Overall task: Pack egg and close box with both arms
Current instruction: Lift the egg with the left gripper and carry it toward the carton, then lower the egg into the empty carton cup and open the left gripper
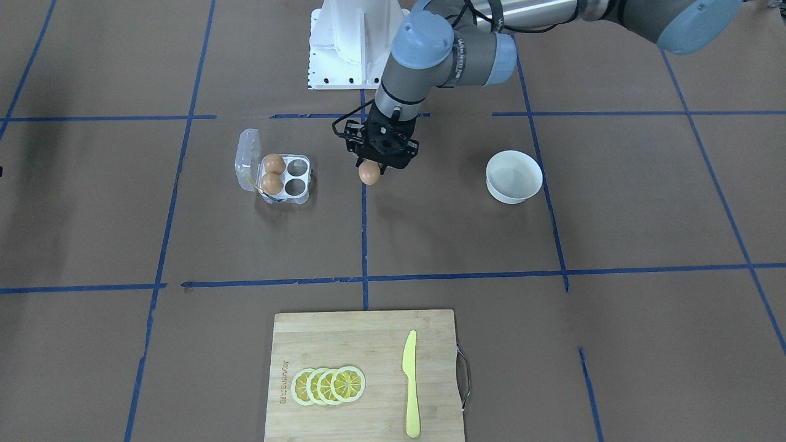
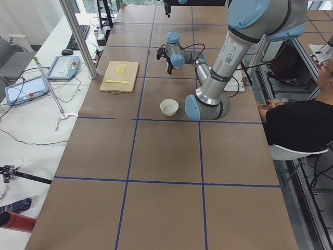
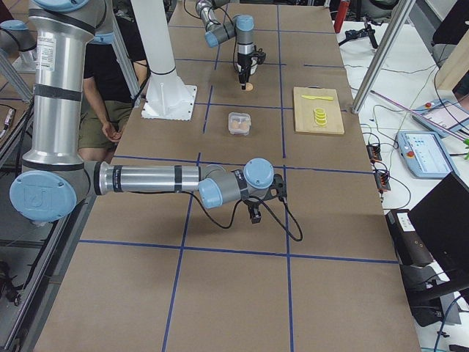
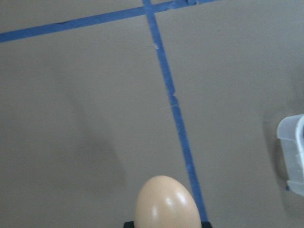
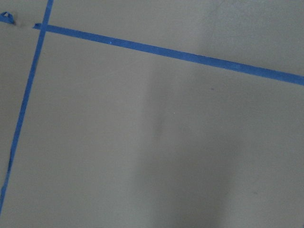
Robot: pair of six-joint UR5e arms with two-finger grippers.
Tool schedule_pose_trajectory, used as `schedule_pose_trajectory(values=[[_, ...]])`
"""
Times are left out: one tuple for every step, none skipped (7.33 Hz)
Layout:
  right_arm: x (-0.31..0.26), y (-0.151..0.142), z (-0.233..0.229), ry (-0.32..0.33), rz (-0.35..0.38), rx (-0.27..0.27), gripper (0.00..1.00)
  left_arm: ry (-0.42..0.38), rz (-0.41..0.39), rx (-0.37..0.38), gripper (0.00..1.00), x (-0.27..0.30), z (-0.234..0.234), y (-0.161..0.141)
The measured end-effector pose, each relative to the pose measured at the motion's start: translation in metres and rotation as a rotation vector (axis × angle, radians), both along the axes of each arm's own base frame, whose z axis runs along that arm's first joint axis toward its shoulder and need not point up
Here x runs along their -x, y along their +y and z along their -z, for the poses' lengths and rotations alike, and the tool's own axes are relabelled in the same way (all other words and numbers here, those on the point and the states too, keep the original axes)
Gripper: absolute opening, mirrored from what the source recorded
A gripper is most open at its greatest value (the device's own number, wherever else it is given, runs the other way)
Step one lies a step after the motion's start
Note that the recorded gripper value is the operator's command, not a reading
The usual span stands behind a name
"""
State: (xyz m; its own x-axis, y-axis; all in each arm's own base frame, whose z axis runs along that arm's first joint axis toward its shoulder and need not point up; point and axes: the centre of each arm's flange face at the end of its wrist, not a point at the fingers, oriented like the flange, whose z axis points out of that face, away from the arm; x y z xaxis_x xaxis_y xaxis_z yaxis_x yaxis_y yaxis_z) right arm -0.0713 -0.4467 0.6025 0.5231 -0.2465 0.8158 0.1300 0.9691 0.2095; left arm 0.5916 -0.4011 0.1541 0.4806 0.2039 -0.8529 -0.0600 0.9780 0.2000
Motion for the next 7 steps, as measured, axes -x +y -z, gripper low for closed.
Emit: schedule_pose_trajectory(values=[[0.008, 0.005, 0.002, -0.015, -0.010, -0.001, 1.00, 0.018, 0.007, 0.032, 0.00, -0.022, 0.022, 0.003], [0.012, 0.009, 0.002, -0.023, -0.012, -0.002, 1.00, 0.039, 0.019, 0.055, 0.00, -0.037, 0.041, 0.002], [0.015, 0.011, 0.002, -0.025, -0.011, -0.002, 1.00, 0.065, 0.032, 0.073, 0.00, -0.050, 0.053, -0.001], [0.016, 0.012, 0.001, -0.026, -0.010, -0.002, 1.00, 0.087, 0.040, 0.083, 0.00, -0.057, 0.063, -0.004], [0.016, 0.012, 0.001, -0.026, -0.010, -0.002, 1.00, 0.098, 0.043, 0.087, 0.00, -0.062, 0.070, -0.006], [0.016, 0.012, 0.001, -0.026, -0.009, -0.001, 1.00, 0.102, 0.043, 0.089, 0.06, -0.064, 0.073, -0.006], [0.016, 0.013, 0.000, -0.026, -0.009, -0.001, 1.00, 0.102, 0.040, 0.091, 0.06, -0.066, 0.074, -0.004]])
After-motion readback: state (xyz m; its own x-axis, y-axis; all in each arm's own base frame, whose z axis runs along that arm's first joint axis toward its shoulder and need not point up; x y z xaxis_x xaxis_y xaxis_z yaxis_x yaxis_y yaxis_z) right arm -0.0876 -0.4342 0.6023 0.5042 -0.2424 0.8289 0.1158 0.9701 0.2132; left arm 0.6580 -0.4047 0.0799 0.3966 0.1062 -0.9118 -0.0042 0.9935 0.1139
